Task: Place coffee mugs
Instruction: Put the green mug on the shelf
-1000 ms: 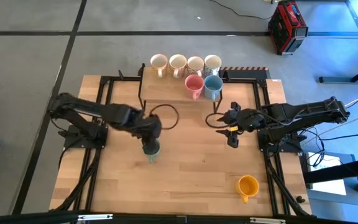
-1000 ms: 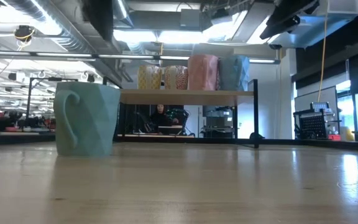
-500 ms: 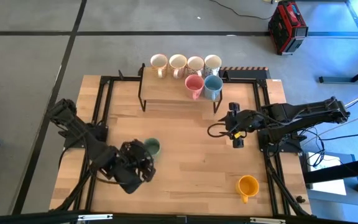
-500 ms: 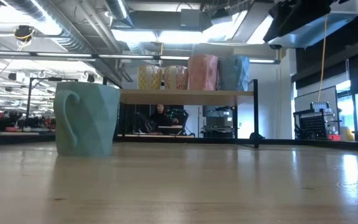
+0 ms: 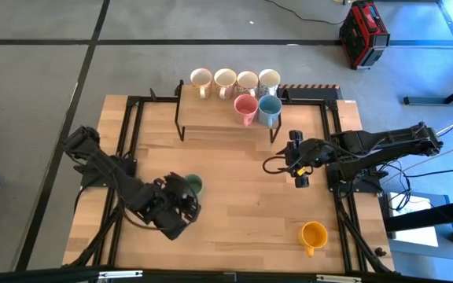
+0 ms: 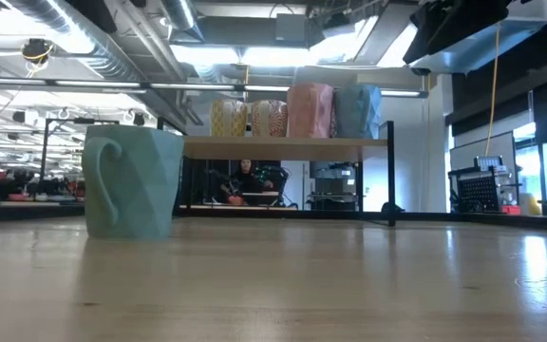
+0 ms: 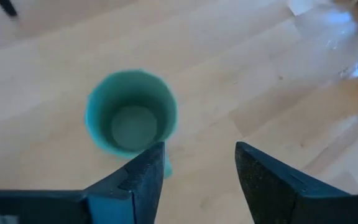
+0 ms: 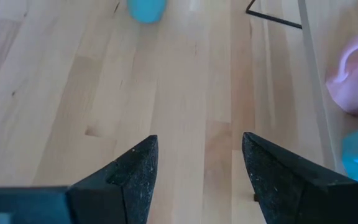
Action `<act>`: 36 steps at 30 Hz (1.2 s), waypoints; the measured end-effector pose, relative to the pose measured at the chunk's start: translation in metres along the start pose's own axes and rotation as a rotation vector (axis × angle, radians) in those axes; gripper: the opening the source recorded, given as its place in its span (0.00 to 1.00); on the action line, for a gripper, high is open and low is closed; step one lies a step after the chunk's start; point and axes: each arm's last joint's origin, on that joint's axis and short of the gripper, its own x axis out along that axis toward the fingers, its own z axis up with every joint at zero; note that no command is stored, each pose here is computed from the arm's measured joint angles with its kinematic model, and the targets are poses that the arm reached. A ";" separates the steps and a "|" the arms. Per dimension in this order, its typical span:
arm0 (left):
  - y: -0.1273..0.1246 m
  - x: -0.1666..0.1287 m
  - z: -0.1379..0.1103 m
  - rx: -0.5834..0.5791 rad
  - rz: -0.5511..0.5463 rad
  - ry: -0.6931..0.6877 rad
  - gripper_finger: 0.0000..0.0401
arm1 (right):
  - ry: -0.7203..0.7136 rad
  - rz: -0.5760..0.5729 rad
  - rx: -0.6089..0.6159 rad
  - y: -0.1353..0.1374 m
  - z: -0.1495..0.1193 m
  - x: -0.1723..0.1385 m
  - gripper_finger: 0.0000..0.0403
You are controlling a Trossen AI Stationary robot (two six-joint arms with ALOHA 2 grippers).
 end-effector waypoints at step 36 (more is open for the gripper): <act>0.014 0.127 -0.123 0.125 0.333 -0.373 0.42 | 0.015 0.001 0.081 0.000 -0.001 0.001 0.55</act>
